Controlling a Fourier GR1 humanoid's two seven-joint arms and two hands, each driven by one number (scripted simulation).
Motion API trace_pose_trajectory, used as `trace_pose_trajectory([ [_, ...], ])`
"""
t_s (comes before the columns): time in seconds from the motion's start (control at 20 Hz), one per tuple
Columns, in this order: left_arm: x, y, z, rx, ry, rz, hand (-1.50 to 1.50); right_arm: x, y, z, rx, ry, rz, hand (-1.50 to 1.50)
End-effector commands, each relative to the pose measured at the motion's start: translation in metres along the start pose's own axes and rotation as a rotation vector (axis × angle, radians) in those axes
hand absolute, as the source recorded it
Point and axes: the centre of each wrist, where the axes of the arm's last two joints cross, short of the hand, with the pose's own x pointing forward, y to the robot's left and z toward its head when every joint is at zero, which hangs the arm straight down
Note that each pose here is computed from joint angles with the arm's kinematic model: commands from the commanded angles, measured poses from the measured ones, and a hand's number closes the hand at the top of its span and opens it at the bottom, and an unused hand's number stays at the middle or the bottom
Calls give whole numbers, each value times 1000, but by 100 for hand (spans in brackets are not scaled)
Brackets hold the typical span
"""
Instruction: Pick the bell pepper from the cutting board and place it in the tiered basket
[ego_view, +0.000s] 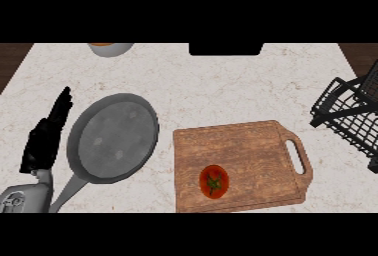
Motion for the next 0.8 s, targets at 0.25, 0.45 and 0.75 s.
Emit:
trace_pose_trajectory([
  [0.25, -12, 0, 6, -7, -2, 10, 0, -44, 35, -9, 139, 0, -107, 150],
  [0.45, 2, -6, 12, -14, -3, 12, 0, -57, 54, -11, 273, 103, -223, 150],
  [0.75, 10, -15, -4, 5, 7, 5, 0, -78, 67, -14, 277, 141, -329, -150],
])
